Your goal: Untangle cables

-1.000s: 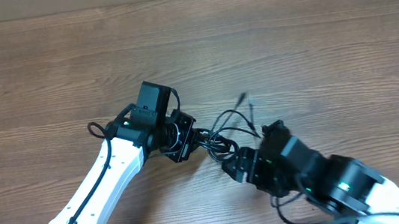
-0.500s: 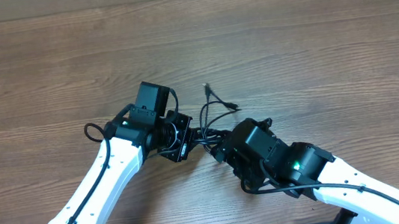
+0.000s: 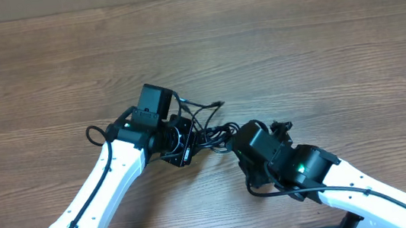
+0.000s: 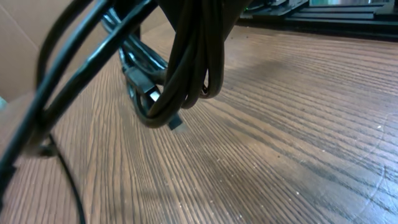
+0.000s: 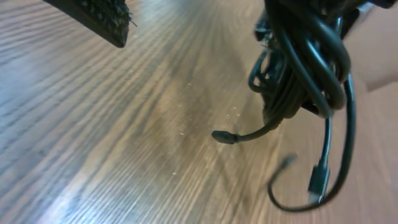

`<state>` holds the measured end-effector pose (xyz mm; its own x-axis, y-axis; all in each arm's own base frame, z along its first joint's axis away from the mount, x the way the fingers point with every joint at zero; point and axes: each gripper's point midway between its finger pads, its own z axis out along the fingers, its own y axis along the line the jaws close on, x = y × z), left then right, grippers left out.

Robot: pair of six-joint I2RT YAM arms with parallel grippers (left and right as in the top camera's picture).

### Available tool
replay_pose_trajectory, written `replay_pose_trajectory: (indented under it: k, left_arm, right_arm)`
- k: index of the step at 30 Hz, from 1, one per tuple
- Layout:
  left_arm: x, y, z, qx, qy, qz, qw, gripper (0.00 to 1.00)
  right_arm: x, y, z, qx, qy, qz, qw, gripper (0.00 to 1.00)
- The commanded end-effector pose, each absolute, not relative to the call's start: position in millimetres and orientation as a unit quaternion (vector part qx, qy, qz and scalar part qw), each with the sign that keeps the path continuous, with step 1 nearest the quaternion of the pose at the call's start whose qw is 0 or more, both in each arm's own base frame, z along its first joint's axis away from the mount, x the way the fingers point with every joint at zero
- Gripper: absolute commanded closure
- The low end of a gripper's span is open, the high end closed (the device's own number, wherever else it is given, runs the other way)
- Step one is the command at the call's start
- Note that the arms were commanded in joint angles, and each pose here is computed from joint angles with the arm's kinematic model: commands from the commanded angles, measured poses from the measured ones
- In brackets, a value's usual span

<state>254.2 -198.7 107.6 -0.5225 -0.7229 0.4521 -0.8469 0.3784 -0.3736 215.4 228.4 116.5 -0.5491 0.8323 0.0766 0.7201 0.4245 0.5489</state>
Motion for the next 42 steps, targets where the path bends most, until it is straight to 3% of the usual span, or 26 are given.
replay_pose_trajectory:
  k: [1,4,7,12,19,26,31,35,42]
  left_arm:
    - [245,-209,115,0.463,-0.820,0.306,0.141,0.96]
    - [245,-209,115,0.463,-0.820,0.306,0.140,0.96]
    - [247,-209,115,0.453,-0.825,0.309,0.135,0.96]
    - [260,-205,117,0.409,-0.846,0.328,0.096,0.96]
    - [272,-190,116,0.400,-0.852,0.332,0.068,0.96]
    - [275,-190,122,0.347,-0.865,0.357,0.059,0.96]
    - [285,-196,143,0.227,-0.876,0.426,0.018,0.96]
    - [298,-204,179,0.127,-0.855,0.501,-0.046,0.95]
    - [317,-227,263,-0.051,-0.773,0.604,-0.187,0.96]
  right_arm:
    - [228,231,116,0.485,0.820,0.281,0.119,0.39]
    - [227,239,113,0.486,0.819,0.287,0.102,0.76]
    - [219,240,107,0.471,0.833,0.275,0.086,0.96]
    - [205,232,98,0.319,0.914,0.229,0.104,0.96]
    - [162,185,73,0.140,0.983,0.093,0.069,0.96]
    - [152,132,69,0.224,0.970,-0.023,0.087,0.96]
    - [164,101,76,0.296,0.941,-0.076,0.146,0.95]
    - [172,108,74,0.309,0.940,-0.048,0.136,0.94]
    - [202,219,93,0.107,0.967,0.202,0.112,0.94]
